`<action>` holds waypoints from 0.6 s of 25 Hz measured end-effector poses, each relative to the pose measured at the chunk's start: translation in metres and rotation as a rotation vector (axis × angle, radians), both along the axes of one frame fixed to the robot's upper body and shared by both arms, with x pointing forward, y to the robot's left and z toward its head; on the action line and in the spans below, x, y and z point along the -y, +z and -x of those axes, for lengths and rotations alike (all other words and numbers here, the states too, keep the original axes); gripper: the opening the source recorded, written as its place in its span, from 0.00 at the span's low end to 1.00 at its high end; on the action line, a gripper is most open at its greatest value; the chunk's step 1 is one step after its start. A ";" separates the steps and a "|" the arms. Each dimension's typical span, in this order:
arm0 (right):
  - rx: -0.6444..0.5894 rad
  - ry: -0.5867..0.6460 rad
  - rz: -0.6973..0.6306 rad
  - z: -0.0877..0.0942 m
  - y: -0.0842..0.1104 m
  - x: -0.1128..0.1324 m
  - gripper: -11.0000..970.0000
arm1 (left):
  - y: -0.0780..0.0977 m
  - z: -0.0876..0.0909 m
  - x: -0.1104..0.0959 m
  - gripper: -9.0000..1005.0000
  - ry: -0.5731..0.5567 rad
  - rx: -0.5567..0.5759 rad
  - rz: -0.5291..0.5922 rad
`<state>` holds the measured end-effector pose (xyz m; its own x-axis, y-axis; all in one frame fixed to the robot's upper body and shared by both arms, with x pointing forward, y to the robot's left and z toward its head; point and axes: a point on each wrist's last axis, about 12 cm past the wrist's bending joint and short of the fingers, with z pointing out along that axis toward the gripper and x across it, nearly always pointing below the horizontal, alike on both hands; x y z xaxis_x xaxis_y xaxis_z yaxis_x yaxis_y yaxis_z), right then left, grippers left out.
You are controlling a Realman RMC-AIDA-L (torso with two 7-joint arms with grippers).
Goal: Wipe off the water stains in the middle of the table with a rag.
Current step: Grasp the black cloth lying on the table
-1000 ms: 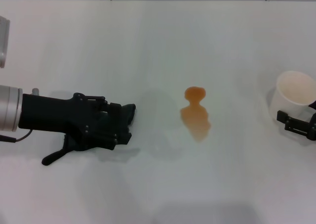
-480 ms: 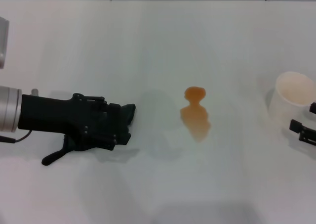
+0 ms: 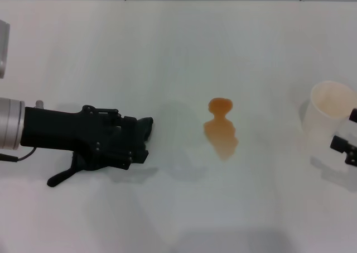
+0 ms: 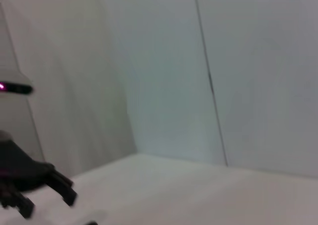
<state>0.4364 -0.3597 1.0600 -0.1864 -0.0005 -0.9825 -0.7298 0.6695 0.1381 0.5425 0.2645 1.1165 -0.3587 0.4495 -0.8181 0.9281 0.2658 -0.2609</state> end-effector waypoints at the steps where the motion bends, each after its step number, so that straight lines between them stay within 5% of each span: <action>1: 0.014 0.011 -0.008 0.000 0.004 0.000 0.88 | 0.000 0.000 0.000 0.85 0.001 0.000 0.000; 15: 0.044 0.147 0.080 -0.026 0.049 -0.007 0.88 | 0.002 -0.004 0.001 0.85 0.017 0.018 0.001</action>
<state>0.4623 -0.3531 1.1087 -0.1354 -0.1030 -0.9854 -0.8249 0.5626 0.0546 0.5469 0.2638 1.1183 -0.3517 0.4427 -0.8248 0.9279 0.2817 -0.2445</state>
